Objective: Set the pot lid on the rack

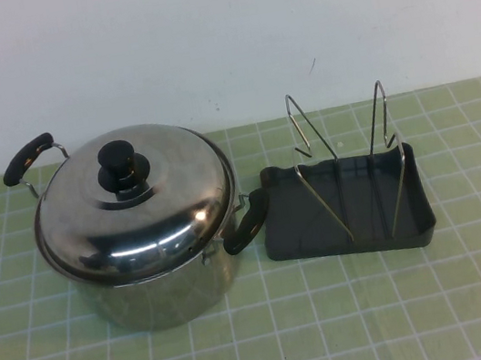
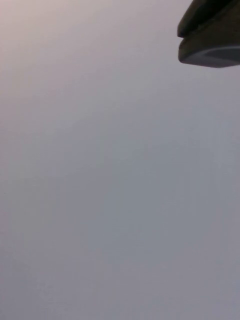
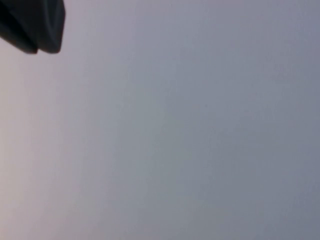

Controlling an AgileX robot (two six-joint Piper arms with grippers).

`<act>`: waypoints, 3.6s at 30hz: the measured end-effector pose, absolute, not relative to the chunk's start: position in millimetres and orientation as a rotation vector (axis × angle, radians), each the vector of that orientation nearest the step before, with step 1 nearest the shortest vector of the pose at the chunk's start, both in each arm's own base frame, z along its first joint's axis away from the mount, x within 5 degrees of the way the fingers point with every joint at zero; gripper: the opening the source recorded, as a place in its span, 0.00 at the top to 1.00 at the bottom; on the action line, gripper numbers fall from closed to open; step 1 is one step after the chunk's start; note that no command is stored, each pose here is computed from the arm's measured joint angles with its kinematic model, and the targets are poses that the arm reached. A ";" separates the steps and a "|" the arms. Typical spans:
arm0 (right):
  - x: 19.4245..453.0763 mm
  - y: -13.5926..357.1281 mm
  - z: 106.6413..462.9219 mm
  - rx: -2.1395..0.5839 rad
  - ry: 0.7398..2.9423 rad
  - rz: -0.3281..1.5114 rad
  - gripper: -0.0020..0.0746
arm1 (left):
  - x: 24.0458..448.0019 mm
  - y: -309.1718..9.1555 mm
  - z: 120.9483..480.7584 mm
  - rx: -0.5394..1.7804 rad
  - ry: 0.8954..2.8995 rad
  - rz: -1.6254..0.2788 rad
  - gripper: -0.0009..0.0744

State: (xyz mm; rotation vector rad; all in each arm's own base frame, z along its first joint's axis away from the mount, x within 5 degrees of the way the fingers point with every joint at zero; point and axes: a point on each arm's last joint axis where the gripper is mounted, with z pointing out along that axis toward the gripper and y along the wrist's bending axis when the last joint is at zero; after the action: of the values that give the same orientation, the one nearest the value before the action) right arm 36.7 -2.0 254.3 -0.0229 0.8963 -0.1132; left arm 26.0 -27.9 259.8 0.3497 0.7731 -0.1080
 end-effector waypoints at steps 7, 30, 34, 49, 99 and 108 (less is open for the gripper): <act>41.4 -1.8 256.4 -0.052 1.027 -0.148 0.98 | 43.0 -13.9 249.7 0.087 1.105 -0.256 0.99; 68.6 -0.5 314.0 -0.179 1.535 -0.198 0.98 | 175.1 -36.6 314.0 0.113 1.494 -0.367 0.66; 68.6 -0.4 310.9 -0.219 1.566 -0.230 0.98 | 208.4 -49.7 310.0 0.157 1.513 -0.492 0.26; 68.2 0.1 302.2 -0.241 1.660 -0.222 0.98 | 300.3 -67.0 258.5 0.247 1.747 -0.526 0.19; 123.6 83.7 395.9 -0.625 1.475 1.255 0.57 | 206.6 -84.1 392.7 0.245 1.036 -1.149 0.55; 133.9 102.9 385.5 -0.592 1.586 1.464 0.24 | 187.9 -128.1 390.1 0.392 1.031 -1.169 0.55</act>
State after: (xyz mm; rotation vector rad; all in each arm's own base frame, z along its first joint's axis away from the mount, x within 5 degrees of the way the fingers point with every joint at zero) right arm 133.9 102.9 385.5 -0.5919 1.5862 1.4642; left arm 187.9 -128.1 390.1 0.3917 1.0310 -1.1689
